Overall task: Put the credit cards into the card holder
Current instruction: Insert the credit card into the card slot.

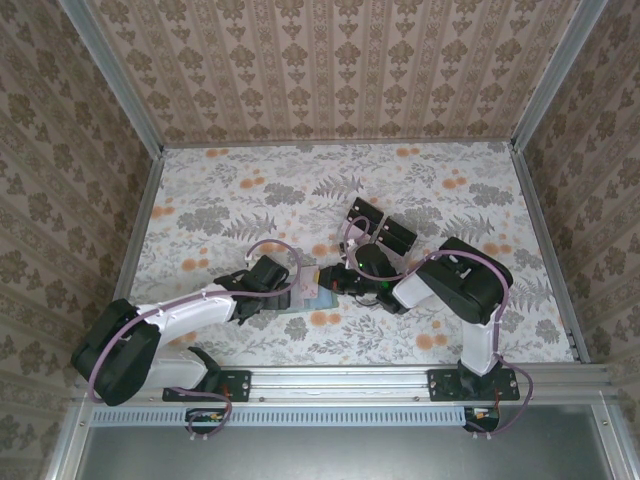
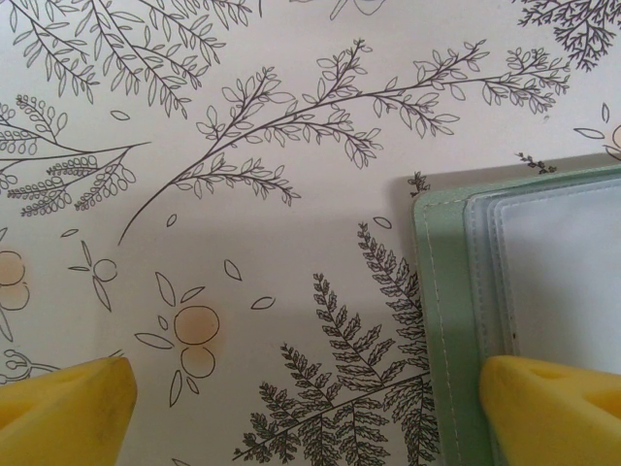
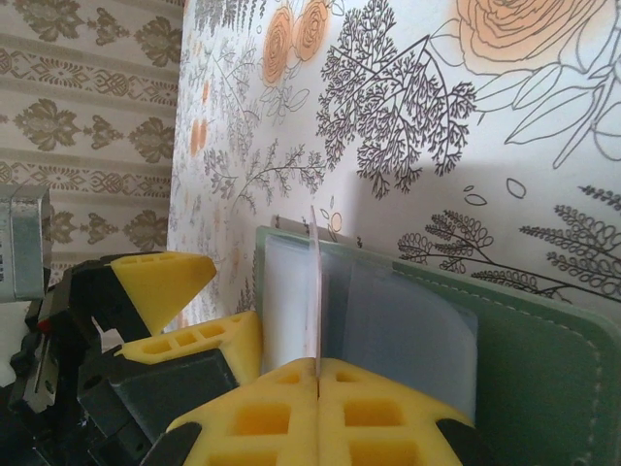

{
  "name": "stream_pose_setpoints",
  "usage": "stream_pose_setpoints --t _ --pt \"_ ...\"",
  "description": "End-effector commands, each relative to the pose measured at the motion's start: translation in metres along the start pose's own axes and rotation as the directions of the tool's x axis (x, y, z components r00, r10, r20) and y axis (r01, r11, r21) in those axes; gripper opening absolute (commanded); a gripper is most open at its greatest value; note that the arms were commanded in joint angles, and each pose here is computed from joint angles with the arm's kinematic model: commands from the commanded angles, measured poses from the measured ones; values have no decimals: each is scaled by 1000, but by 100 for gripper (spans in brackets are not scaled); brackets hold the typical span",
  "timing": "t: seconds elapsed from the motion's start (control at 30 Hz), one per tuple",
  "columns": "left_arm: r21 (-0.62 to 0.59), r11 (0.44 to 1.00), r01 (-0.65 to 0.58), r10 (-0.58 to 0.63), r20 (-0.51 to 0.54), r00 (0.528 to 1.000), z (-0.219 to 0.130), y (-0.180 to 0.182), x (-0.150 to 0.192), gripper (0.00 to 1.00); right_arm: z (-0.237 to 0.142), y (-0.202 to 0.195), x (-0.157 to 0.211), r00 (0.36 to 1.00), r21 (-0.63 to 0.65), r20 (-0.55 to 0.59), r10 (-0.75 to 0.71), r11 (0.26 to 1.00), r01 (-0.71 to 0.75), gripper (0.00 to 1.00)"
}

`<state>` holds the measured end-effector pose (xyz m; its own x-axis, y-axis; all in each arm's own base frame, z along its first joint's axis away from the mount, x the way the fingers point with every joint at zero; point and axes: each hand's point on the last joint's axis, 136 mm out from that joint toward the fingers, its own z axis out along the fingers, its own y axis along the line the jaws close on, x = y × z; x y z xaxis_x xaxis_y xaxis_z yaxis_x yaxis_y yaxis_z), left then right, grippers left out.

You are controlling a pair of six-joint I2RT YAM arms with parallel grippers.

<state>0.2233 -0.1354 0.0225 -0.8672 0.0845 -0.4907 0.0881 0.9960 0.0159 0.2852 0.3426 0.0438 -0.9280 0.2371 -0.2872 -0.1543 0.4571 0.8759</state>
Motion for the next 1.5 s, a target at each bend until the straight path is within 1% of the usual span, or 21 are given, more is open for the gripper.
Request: stream_pose_setpoints --t 0.0,0.4,0.73,0.97,1.17,1.47 --pt "-30 1000 6 -6 -25 1000 2 7 10 100 1 2 6 1000 -24 -16 8 1000 -8 0" --pt "-30 1000 2 -2 -23 1000 2 7 9 100 -6 -11 21 998 1 -47 36 999 -36 0" --pt "-29 1000 -1 0 -22 1000 2 6 8 100 1 -13 37 988 -2 -144 60 998 -61 0" --pt "-28 1000 -3 3 -23 1000 1 5 8 100 4 -20 42 983 18 -163 82 997 -80 0" --pt "-25 1000 -3 3 -22 1000 2 4 7 100 11 -19 43 978 24 -192 84 996 -81 0" --pt "-6 1000 3 -3 -12 1000 -2 -1 0 100 21 -22 47 967 93 -244 68 995 -47 0"
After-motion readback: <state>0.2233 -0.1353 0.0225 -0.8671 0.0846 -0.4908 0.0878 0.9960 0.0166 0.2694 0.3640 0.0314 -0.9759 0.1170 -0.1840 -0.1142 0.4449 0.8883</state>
